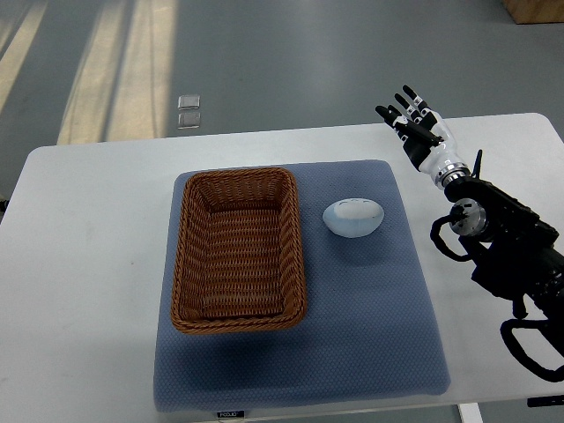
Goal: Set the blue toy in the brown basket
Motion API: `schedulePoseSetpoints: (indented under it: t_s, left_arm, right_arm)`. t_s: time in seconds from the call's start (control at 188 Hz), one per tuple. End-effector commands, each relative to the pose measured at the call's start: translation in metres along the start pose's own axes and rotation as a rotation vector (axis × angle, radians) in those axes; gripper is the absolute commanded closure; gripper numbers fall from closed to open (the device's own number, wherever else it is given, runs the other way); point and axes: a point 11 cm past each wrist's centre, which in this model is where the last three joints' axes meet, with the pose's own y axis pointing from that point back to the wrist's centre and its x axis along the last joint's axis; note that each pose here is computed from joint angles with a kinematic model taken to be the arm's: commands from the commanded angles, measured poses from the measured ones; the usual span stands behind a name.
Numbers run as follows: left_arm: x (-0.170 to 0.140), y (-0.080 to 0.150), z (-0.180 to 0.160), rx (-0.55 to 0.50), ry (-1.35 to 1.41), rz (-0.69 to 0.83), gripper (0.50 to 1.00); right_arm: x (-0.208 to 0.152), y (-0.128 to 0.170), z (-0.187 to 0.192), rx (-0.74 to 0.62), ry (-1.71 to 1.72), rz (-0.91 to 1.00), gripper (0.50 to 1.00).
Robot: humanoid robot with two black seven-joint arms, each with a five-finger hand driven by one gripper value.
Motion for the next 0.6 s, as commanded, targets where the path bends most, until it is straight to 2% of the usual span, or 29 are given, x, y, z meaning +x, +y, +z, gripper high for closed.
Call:
schedulePoseSetpoints:
  t_s: [0.0, 0.595]
  left_arm:
    - [-0.0021, -0.0001, 0.0007, -0.002, -0.009, -0.009, 0.500]
    - [-0.0003, 0.0000, -0.0009, 0.000, 0.004, -0.004, 0.500]
  right_arm:
    - [0.0001, 0.0000, 0.0000, 0.000, 0.000, 0.001, 0.529]
    - [0.0065, 0.0004, -0.0037, 0.005, 0.012, 0.029, 0.529]
